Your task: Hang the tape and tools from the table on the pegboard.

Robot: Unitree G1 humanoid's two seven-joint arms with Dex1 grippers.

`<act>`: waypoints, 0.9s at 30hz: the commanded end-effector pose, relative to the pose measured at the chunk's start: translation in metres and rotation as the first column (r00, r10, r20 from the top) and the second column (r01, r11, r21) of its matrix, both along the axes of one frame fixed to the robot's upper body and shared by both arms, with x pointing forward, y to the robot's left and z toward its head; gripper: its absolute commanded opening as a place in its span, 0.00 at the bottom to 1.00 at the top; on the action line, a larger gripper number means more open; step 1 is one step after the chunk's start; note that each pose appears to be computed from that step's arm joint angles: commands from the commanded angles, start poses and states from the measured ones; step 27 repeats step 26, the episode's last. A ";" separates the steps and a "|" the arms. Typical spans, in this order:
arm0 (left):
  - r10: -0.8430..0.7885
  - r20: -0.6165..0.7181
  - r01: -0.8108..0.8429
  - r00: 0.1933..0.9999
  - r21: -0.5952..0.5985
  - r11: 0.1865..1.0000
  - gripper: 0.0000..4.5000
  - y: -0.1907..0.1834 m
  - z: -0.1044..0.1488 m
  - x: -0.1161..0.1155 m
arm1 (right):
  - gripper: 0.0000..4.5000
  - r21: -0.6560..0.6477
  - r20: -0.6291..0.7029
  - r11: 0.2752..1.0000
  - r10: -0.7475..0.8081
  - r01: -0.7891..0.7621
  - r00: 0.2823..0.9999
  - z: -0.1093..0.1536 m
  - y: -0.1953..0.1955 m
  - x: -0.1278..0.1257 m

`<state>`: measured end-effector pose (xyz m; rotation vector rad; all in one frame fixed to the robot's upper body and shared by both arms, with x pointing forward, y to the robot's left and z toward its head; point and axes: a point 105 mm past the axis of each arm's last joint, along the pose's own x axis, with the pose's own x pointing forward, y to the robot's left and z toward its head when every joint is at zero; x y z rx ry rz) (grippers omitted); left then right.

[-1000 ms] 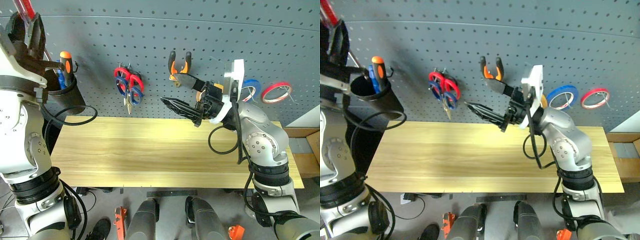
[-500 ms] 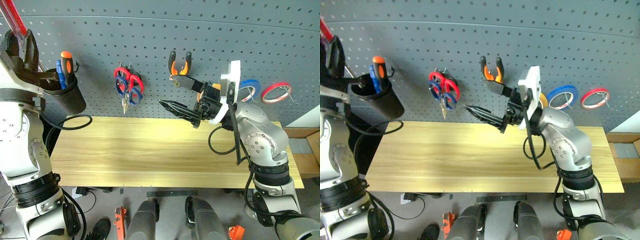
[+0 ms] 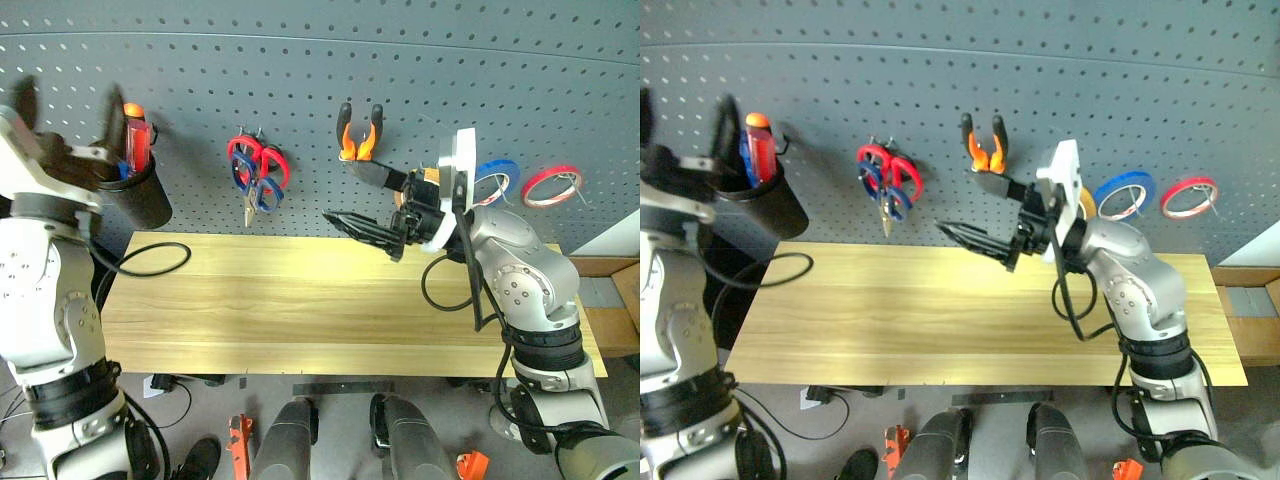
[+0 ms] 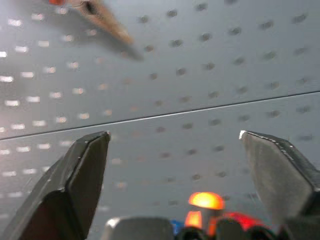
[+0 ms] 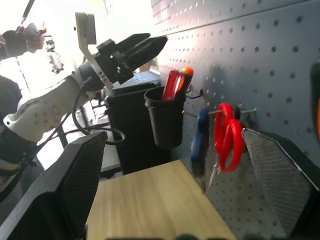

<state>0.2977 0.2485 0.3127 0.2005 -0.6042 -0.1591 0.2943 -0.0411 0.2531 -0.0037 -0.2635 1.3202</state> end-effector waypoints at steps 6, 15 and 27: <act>-0.437 -0.367 0.432 0.821 -0.100 0.896 0.98 -0.061 -0.071 -0.049 | 1.00 -0.006 -0.200 0.998 -0.061 0.061 0.978 -0.053 -0.036 -0.010; -0.249 -0.531 0.121 0.810 -0.265 0.957 0.98 -0.018 -0.176 -0.030 | 1.00 -0.154 -0.382 0.876 -0.479 0.456 0.791 -0.152 -0.102 0.027; -0.017 -0.595 -0.136 0.804 -0.212 0.968 0.98 0.002 -0.263 -0.017 | 1.00 -0.233 -0.315 0.574 -0.808 0.785 0.498 -0.218 -0.169 0.033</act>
